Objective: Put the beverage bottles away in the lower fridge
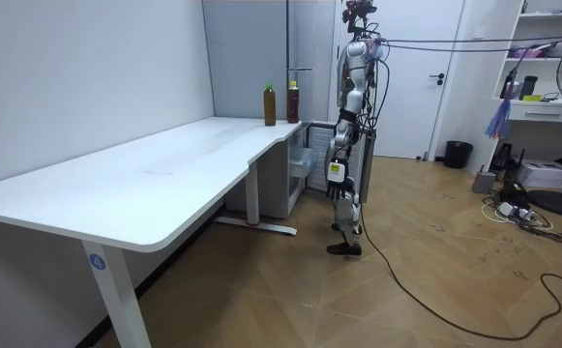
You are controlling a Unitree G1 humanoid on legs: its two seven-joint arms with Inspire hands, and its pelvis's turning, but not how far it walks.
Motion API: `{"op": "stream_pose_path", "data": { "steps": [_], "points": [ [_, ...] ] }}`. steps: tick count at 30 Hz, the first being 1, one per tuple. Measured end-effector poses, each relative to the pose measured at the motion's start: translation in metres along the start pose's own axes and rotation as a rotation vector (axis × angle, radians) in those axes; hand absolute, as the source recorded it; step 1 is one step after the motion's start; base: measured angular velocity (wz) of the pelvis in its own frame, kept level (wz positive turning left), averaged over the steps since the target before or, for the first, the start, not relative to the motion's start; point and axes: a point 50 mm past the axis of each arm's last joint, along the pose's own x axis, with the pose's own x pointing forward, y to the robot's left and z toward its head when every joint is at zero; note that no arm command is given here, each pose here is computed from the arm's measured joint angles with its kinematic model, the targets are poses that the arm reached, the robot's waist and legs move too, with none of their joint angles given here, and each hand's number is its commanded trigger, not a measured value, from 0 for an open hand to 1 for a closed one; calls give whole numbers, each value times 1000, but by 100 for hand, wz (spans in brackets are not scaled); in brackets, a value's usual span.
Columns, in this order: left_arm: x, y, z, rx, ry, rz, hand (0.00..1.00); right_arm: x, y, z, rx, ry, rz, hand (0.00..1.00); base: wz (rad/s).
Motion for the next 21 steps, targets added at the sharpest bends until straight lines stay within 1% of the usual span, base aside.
{"op": "stream_pose_path", "data": {
  "steps": [16, 19, 21],
  "points": [
    [0, -3, -6, -11, 0, 1, 0, 0, 6, -3, 9, 13, 18, 0, 1],
    [0, -2, -4, -42, -10, 31, 0, 0, 6, -3, 12, 18, 20, 0, 3],
    [0, 3, 0, -90, -31, 69, 0, 0, 6, -2, 27, 14, 18, 0, 11]
  ]
}}
